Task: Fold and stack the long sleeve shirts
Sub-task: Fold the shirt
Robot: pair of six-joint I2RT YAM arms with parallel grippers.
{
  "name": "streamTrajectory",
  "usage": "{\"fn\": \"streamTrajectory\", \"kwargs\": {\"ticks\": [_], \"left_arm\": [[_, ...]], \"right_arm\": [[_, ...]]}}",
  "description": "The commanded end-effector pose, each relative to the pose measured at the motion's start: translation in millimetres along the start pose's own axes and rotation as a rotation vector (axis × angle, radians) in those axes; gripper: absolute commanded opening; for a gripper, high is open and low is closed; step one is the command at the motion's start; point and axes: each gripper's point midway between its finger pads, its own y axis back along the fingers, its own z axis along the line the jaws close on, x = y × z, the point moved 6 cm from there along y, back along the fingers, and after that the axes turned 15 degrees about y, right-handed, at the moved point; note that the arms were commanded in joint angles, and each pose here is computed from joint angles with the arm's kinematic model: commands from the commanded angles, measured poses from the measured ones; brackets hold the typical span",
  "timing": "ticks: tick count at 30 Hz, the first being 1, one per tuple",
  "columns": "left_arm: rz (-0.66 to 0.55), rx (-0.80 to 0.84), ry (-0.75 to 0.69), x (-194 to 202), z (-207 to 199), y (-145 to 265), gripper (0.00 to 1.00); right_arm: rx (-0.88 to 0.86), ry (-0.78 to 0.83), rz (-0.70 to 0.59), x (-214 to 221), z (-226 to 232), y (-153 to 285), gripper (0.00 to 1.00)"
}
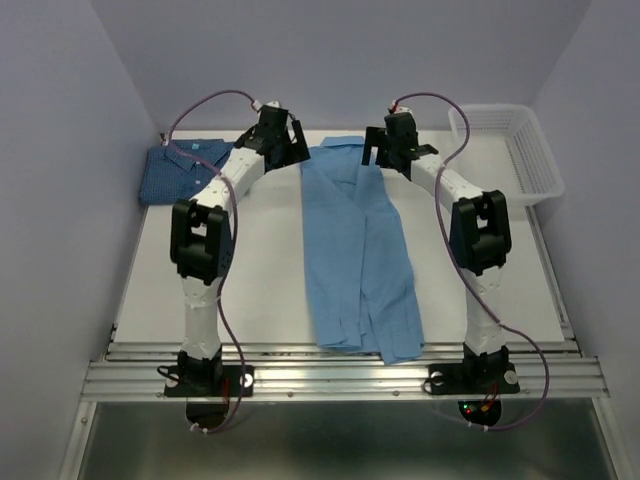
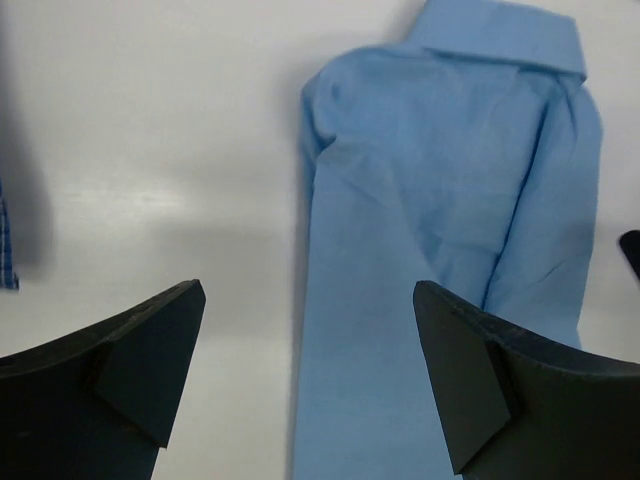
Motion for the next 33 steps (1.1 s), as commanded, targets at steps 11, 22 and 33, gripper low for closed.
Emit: {"fn": "streamTrajectory", "kwargs": {"ticks": [11, 22, 33], "left_arm": [[-0.038, 0.2, -0.063, -51, -33, -86, 0.99], [0.024, 0.234, -0.027, -20, -22, -143, 0.99], [-0.007, 0.308, 0.021, -16, -32, -163, 0.23]], "right_arm": [[0.067, 0.24, -0.081, -8, 6, -103, 1.0], [0.227, 0.345, -0.032, 21, -9, -123, 1.0], [-0.067, 0.27, -0.175, 3, 44, -115, 1.0]]}}
